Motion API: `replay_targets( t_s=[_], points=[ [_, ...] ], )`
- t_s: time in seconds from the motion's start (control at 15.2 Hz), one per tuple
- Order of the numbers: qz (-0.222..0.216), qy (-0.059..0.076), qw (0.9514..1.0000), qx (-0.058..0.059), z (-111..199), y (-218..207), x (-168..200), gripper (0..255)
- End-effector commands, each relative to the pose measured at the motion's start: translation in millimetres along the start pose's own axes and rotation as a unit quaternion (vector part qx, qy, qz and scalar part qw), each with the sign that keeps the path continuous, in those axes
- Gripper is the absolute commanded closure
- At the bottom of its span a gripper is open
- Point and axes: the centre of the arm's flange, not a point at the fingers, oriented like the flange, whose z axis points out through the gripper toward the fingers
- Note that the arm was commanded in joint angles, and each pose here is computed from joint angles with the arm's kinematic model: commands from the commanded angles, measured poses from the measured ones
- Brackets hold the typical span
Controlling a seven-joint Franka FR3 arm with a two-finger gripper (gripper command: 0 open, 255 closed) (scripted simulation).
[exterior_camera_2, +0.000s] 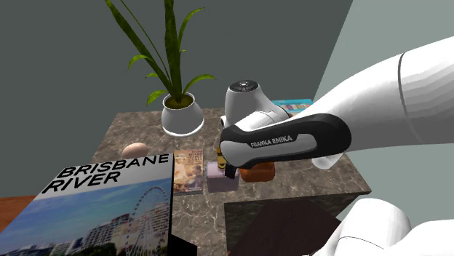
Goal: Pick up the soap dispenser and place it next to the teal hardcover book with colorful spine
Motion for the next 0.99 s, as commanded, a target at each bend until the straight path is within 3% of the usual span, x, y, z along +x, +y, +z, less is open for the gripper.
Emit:
replay_targets(
  t_s=[0.0,0.13,0.66,0.73,0.92],
  points=[
    [0.0,0.001,1.0,0.0,10.6,-1.0,-0.5,0],
    [0.0,0.001,1.0,0.0,24.2,-1.0,-0.5,0],
    [0.0,0.001,1.0,0.0,24.2,-1.0,-0.5,0],
    [0.0,0.001,1.0,0.0,24.2,-1.0,-0.5,255],
    [0.0,0.001,1.0,0.0,24.3,-1.0,-0.5,255]
  ],
)
